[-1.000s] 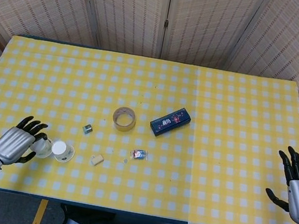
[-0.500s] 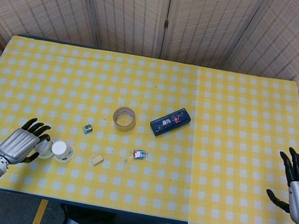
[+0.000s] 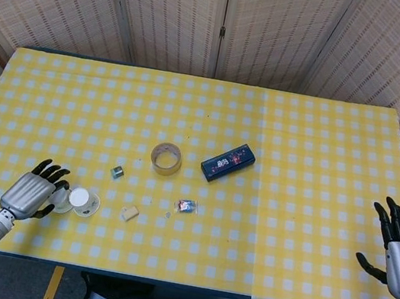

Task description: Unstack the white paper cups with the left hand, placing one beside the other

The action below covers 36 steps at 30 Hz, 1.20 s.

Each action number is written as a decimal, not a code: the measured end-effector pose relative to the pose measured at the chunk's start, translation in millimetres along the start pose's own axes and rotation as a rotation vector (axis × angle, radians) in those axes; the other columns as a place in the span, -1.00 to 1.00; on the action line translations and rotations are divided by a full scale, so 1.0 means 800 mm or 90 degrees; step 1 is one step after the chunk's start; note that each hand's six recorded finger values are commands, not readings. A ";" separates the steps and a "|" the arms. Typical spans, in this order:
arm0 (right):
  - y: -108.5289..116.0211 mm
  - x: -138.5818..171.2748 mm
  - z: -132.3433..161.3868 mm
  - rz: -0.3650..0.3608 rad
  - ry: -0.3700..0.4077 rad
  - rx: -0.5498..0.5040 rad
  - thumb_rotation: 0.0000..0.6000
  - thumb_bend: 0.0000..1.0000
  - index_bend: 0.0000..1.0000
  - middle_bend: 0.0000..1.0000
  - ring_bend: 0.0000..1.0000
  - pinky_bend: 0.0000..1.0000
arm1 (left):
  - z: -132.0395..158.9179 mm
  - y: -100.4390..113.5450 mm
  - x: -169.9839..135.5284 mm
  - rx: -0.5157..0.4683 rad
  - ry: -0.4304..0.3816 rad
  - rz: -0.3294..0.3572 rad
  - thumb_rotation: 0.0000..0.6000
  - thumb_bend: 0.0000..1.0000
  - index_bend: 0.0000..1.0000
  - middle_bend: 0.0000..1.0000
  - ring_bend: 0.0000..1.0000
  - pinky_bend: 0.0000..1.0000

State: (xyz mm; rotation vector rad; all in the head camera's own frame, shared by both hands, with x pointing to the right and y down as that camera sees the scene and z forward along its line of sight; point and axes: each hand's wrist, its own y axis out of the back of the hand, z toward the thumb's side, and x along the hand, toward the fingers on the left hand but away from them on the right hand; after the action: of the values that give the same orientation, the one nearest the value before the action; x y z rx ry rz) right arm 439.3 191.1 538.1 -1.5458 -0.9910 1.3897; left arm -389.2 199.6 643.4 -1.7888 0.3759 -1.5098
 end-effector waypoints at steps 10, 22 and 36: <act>0.000 -0.001 0.001 0.000 -0.001 0.002 1.00 -0.60 -1.00 -1.00 -0.86 -1.00 | 0.000 -0.002 0.001 0.000 0.003 0.001 1.00 -0.17 -0.39 -0.66 -0.75 -0.96; 0.001 -0.001 -0.002 0.004 -0.005 0.003 1.00 -0.60 -1.00 -1.00 -0.86 -1.00 | -0.006 0.021 -0.006 -0.031 0.015 0.037 1.00 -0.17 -0.60 -0.66 -0.77 -0.96; -0.013 -0.008 -0.001 0.056 0.011 -0.054 1.00 -0.60 -1.00 -1.00 -0.86 -1.00 | -0.077 0.063 -0.067 -0.122 0.185 0.193 1.00 -0.16 -0.73 -0.74 -0.85 -0.98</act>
State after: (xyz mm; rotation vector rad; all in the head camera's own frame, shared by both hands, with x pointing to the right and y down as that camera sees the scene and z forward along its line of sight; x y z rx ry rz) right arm 439.0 188.9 549.7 -1.6794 -0.9937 1.4087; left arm -449.0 178.8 571.3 -1.5654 0.9199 -1.5539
